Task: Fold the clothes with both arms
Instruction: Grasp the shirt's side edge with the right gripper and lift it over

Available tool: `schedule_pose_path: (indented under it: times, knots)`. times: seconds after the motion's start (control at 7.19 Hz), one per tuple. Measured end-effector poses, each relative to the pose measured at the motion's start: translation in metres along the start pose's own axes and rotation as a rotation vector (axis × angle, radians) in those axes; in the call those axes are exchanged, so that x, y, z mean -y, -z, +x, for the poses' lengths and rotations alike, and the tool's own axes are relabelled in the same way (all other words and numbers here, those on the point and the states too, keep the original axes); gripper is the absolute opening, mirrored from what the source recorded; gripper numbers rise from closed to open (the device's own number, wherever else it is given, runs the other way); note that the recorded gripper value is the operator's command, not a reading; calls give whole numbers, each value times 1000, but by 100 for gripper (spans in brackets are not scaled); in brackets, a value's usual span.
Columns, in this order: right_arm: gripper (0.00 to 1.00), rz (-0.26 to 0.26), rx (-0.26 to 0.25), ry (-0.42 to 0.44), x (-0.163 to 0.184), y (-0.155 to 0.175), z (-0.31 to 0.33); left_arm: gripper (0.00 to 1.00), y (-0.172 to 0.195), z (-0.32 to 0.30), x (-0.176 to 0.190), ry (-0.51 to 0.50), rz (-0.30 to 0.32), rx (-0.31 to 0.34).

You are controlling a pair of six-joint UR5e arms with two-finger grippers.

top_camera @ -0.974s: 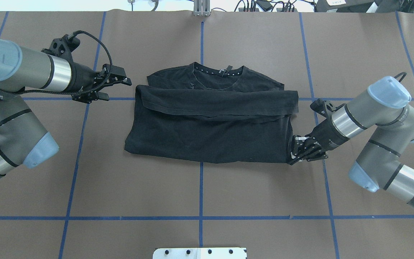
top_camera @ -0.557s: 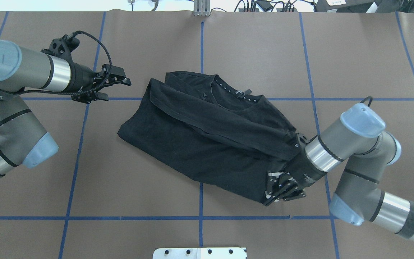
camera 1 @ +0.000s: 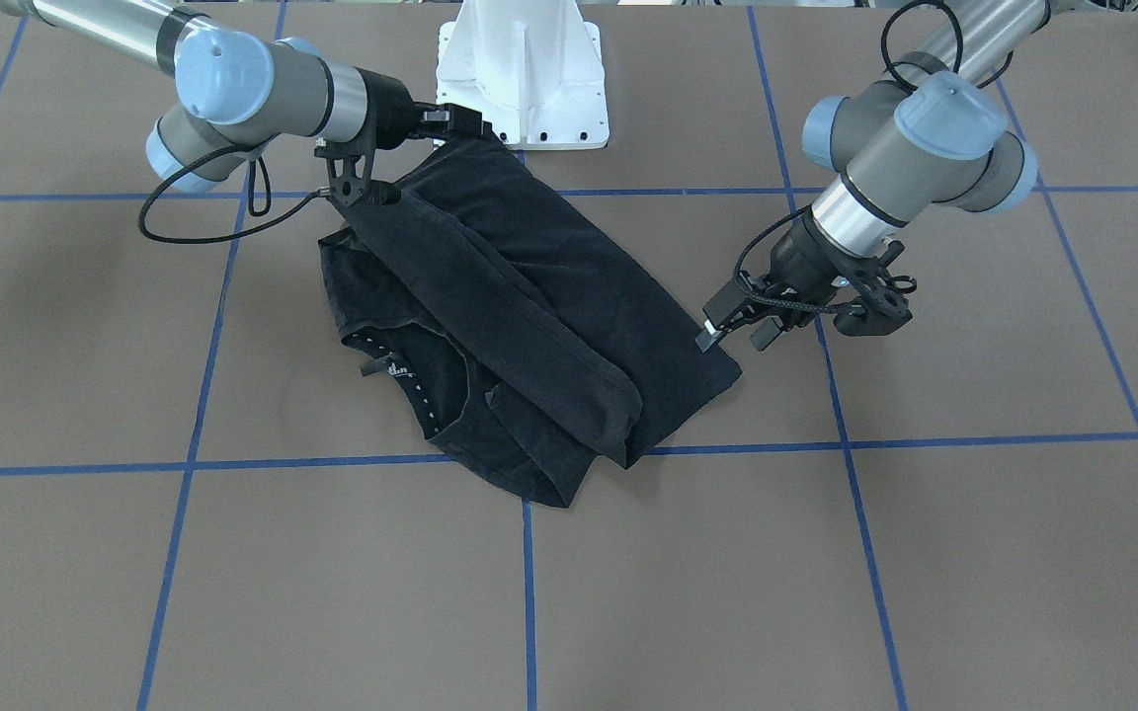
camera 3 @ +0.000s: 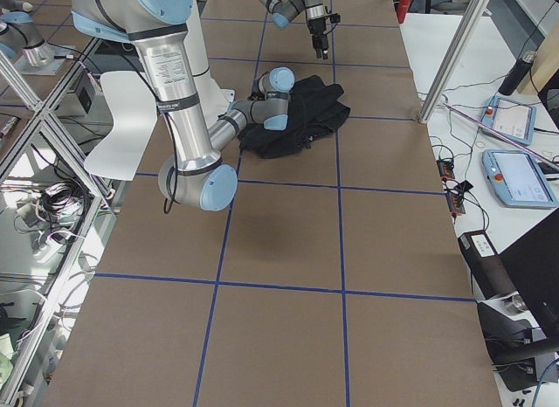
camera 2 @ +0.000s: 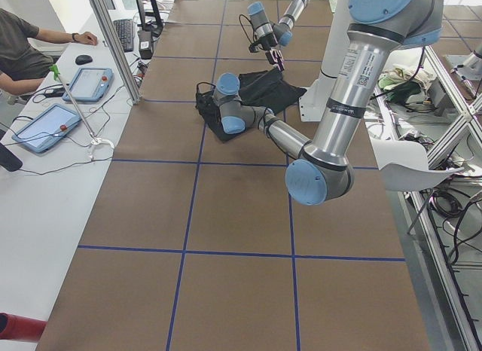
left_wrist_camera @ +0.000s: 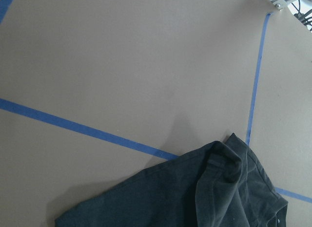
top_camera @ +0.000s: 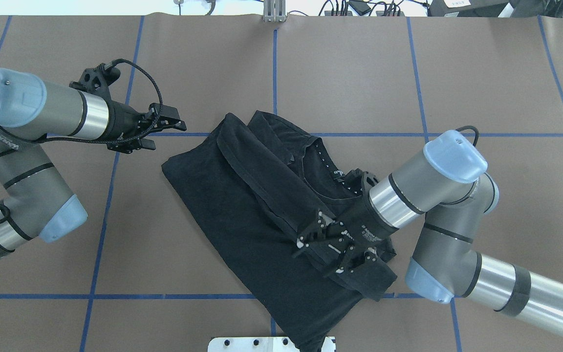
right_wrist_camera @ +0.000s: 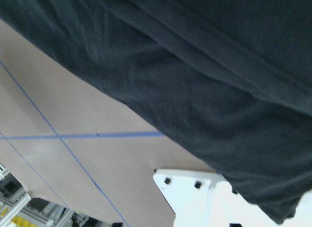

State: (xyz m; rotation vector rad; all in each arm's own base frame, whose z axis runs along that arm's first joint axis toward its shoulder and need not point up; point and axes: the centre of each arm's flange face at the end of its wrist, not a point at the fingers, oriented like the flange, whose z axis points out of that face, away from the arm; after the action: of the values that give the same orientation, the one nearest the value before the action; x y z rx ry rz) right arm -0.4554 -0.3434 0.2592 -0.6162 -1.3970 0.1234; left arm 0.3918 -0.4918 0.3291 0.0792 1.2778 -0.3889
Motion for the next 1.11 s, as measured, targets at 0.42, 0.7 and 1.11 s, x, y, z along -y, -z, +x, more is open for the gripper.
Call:
schedule_pose_path:
  times: [0.42,0.7,1.11]
  knots:
    - [100,200,85,70,39,45,-16,96,-35,-29,-10,13,14,71]
    - [100,245,103,81,45,51,-20,91,-59,-45,-14,21,24,115]
    - [100,256,108,83,47,54,-21,19,-75,-50,-23,19,12,134]
